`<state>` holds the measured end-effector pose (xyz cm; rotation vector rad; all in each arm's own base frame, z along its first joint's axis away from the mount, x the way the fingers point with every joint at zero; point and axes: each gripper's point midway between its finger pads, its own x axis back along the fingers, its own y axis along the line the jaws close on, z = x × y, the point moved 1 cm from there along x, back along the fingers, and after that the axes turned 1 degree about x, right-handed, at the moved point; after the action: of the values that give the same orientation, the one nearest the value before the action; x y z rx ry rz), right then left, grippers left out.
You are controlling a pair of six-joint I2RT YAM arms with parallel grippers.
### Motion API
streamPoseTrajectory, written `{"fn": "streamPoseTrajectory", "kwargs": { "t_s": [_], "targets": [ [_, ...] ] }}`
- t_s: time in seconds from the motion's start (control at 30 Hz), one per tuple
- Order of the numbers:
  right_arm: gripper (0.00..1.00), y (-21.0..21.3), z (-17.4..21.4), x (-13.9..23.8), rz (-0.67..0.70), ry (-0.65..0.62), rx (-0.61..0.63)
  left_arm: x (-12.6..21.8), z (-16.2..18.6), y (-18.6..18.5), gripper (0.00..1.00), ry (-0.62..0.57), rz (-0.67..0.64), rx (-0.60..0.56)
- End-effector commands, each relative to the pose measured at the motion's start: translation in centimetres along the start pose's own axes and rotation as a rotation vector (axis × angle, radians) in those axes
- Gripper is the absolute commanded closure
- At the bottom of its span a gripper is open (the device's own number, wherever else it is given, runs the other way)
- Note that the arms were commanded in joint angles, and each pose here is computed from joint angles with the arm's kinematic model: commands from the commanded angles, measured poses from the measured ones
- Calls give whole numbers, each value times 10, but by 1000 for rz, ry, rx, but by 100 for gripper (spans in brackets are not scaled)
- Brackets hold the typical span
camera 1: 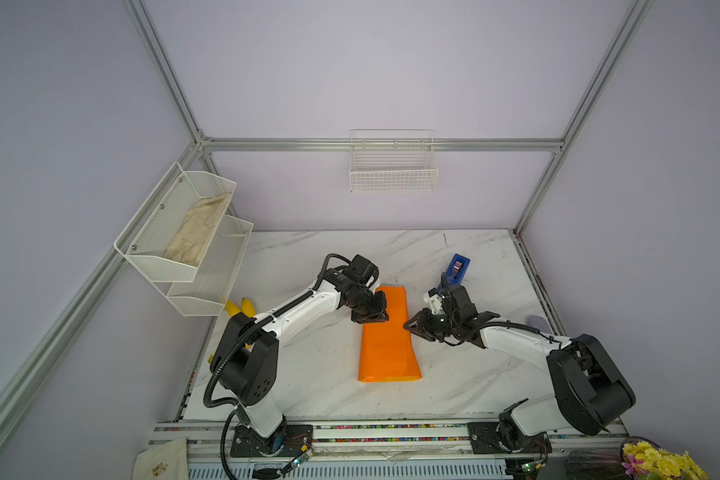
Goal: Wrap the gift box in paper
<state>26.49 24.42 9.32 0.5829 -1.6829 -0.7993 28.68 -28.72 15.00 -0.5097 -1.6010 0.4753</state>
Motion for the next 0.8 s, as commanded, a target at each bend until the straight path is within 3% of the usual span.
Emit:
{"fn": "streamPoseTrajectory", "kwargs": {
  "t_s": [0.0,0.27,0.43,0.57,0.77],
  "targets": [
    [71,-18,20,-5,80,25,-85,-11,19,18,88,63,-36,-3],
    [70,-14,8,-1,119,-18,-66,-40,24,34,89,123,-38,12],
    [57,2,-6,8,127,-58,-32,-47,18,34,89,113,-36,22],
    [54,9,-10,17,119,-82,-23,-53,14,38,89,91,-43,44],
    [57,3,-13,20,133,-84,-23,-63,5,49,89,59,-68,79]
  ]
}}
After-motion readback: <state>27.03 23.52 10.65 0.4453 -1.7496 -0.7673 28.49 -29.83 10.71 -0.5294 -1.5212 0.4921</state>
